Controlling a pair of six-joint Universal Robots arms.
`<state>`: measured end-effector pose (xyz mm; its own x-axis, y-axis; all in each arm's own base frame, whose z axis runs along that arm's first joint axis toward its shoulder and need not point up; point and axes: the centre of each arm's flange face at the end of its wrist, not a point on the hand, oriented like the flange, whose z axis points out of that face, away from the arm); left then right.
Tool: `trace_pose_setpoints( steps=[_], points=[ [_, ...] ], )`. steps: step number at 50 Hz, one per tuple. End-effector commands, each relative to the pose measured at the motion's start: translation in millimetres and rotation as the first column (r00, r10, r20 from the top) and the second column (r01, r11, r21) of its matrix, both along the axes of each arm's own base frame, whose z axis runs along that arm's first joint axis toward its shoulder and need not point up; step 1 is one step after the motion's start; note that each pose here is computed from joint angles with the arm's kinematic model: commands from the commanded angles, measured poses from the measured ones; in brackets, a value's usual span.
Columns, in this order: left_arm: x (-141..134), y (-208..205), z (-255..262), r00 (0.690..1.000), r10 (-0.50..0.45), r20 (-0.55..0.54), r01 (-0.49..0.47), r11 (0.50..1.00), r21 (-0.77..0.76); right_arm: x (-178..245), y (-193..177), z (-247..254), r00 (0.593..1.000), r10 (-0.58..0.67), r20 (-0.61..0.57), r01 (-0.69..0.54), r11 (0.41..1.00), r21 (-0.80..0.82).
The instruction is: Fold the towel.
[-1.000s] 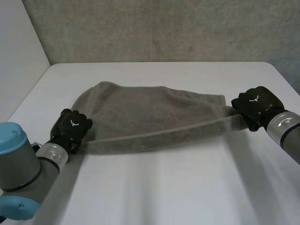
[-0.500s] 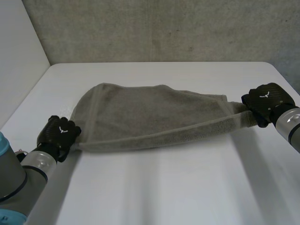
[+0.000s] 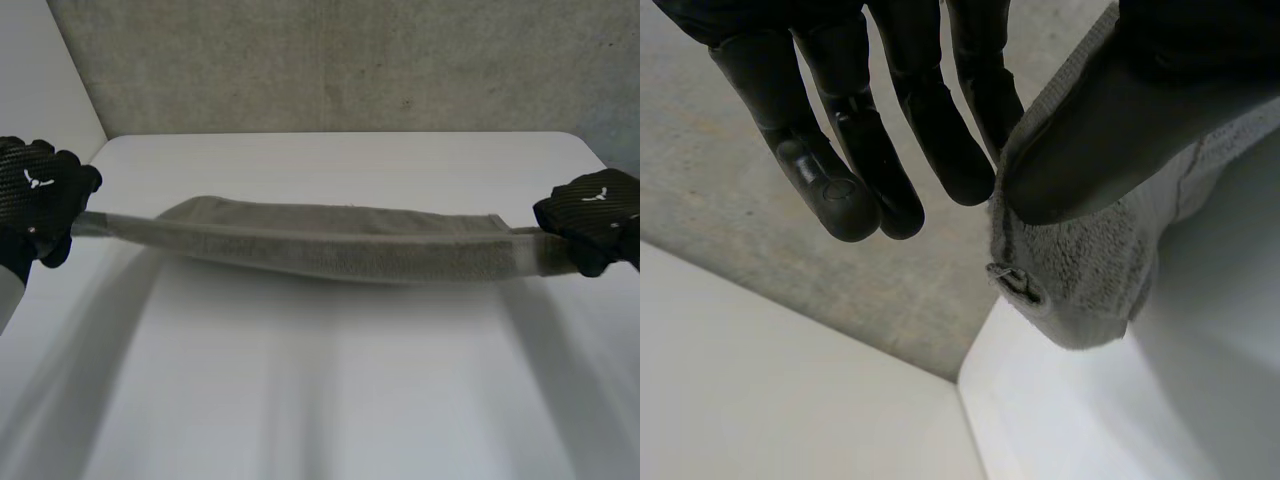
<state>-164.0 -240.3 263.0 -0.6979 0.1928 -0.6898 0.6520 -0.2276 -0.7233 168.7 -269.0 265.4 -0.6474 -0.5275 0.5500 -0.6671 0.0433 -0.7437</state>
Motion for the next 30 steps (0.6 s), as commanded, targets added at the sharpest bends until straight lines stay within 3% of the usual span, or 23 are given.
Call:
trace_pose_setpoints(
  steps=[1,9,14,21,30],
  points=[
    [11,0,-10,1.0,-0.03,-0.003,0.03,0.997,0.076,-12,5,16,0.999,0.047,-0.011,-0.047,0.999,0.007],
    [-2,-31,-40,0.998,-0.069,-0.011,0.07,0.988,0.138,-11,-21,-13,0.998,0.056,0.005,-0.056,0.992,0.11],
    [-15,-68,-73,0.999,-0.031,0.016,0.027,0.979,0.201,9,-45,-40,0.996,0.091,0.02,-0.093,0.979,0.184],
    [-36,-106,-93,0.999,-0.019,0.033,0.011,0.978,0.21,23,-75,-54,0.999,0.041,0.013,-0.042,0.983,0.179],
    [-71,-157,-98,1.0,-0.004,0.027,0.001,0.994,0.111,38,-127,-75,0.999,-0.035,0.04,0.032,0.996,0.08]
  ],
)
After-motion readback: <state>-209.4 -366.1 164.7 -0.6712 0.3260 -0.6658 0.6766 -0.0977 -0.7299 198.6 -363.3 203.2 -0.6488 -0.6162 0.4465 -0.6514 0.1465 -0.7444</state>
